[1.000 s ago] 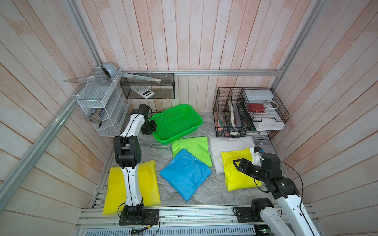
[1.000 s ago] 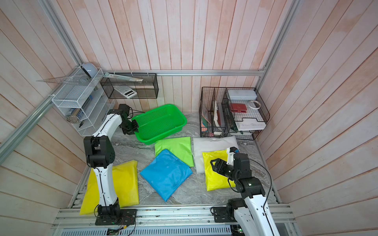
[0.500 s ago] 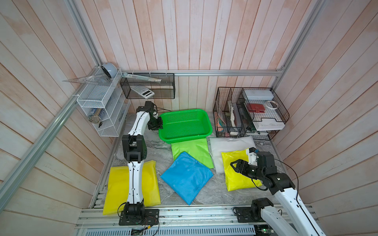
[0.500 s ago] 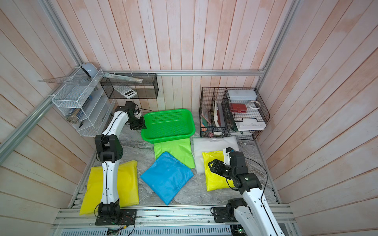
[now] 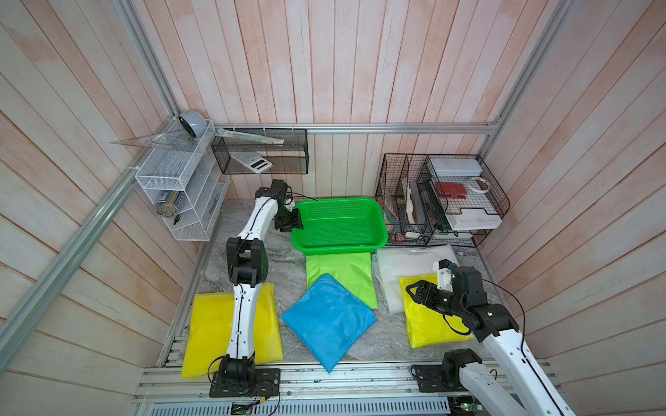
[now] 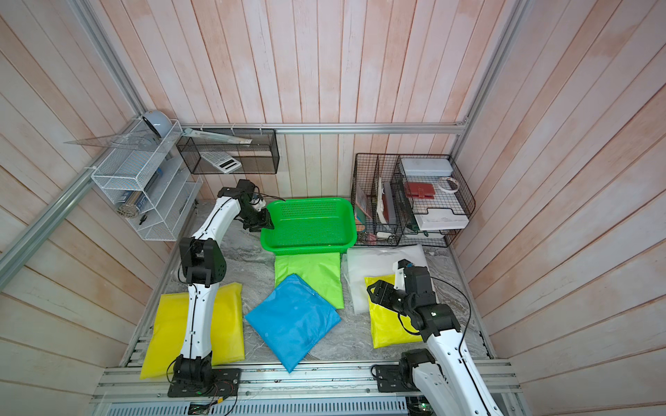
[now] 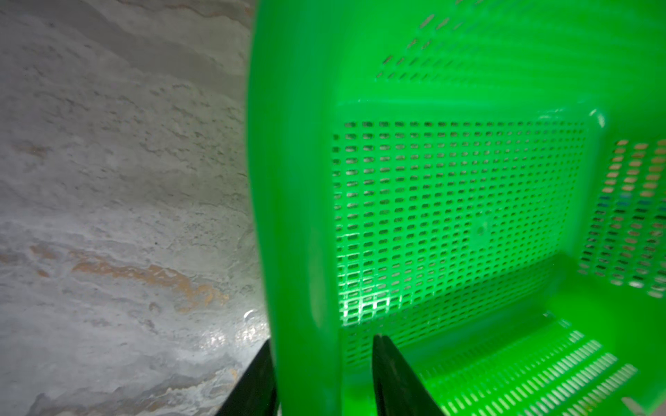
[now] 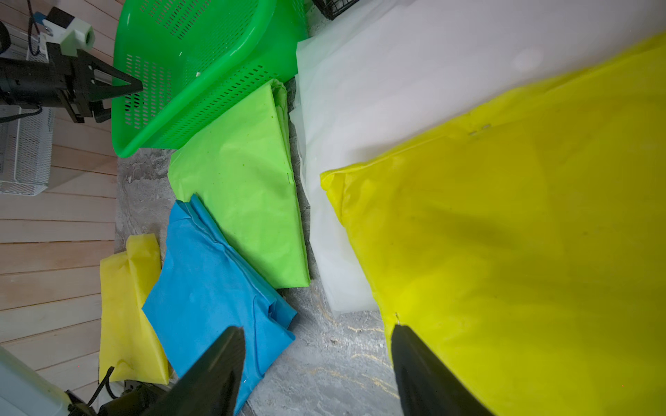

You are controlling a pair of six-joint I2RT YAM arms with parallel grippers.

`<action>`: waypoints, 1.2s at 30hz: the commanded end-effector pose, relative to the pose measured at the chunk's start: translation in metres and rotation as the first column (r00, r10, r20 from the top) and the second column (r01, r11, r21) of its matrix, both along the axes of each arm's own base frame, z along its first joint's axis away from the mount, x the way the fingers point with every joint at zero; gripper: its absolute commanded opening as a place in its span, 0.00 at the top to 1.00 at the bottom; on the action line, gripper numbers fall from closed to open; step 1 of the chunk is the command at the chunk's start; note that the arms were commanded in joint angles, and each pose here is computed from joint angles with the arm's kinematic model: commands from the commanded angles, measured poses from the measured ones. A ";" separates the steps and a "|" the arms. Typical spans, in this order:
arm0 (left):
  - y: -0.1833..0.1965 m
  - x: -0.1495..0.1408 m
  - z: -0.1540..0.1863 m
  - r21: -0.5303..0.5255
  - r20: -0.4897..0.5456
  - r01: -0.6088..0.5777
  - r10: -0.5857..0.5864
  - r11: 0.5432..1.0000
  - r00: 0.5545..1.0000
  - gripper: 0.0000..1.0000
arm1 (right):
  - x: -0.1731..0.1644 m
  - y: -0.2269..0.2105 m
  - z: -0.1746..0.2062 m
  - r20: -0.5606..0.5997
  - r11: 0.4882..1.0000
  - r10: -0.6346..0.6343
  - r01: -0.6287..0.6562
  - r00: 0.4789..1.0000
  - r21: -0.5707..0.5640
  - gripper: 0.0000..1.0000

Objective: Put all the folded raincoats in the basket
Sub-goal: Adjust the basket at the center of the board, then pick up the raincoat from the center of the board.

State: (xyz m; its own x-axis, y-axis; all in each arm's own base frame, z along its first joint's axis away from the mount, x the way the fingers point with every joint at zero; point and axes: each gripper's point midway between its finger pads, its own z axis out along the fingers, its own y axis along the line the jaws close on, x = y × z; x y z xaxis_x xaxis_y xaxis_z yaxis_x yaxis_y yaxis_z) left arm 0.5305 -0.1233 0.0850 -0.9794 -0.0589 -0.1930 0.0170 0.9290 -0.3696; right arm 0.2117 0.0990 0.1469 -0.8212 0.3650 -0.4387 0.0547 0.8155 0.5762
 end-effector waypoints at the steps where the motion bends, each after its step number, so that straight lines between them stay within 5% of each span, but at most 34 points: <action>1: 0.027 0.002 0.005 0.051 0.000 -0.072 0.072 0.996 0.997 0.31 | 0.000 0.000 0.001 0.016 1.000 0.007 -0.006 1.000 -0.006 0.29; 8: 0.077 0.004 0.070 -0.003 0.119 -0.308 0.307 0.951 0.944 0.21 | 0.003 0.001 0.003 0.010 1.000 0.010 -0.009 1.000 -0.010 0.29; 13: 0.117 -0.044 0.111 -0.106 0.191 -0.433 0.446 0.895 0.875 0.17 | 0.002 0.008 0.010 0.030 0.998 0.054 -0.055 0.998 0.010 0.29; 17: 0.120 -0.077 0.139 -0.184 0.272 -0.399 0.437 0.898 0.857 0.11 | 0.004 0.011 0.010 0.034 0.997 0.070 -0.070 0.997 0.017 0.29; 22: 0.103 -0.145 0.114 -0.185 0.140 -0.418 0.445 0.889 0.884 0.15 | 0.002 0.033 0.013 0.018 0.986 0.159 -0.160 0.987 0.041 0.33; 26: 0.037 -0.212 0.115 -0.447 0.085 -0.289 0.362 0.847 0.928 0.15 | -0.009 0.066 0.014 -0.012 0.958 0.286 -0.285 0.958 0.017 0.33; 32: -0.010 -0.309 0.083 -0.400 0.072 -0.243 0.294 0.884 0.953 0.20 | -0.023 0.100 -0.010 -0.118 0.921 0.360 -0.373 0.925 -0.116 0.21; 36: -0.016 -0.338 0.060 -0.413 0.028 -0.260 0.297 0.873 0.955 0.30 | -0.029 0.115 -0.041 -0.169 0.913 0.363 -0.386 0.916 -0.134 0.18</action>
State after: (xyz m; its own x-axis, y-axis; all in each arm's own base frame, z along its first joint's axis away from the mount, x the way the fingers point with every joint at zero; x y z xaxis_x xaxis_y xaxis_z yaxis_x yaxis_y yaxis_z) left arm 0.1970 -0.1420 0.1643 -0.9064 -0.3521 -0.2334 -0.0825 0.6894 -0.7197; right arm 0.1772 0.2161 0.1233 -0.9363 -0.0875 -0.3402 -0.2557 0.8338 0.4893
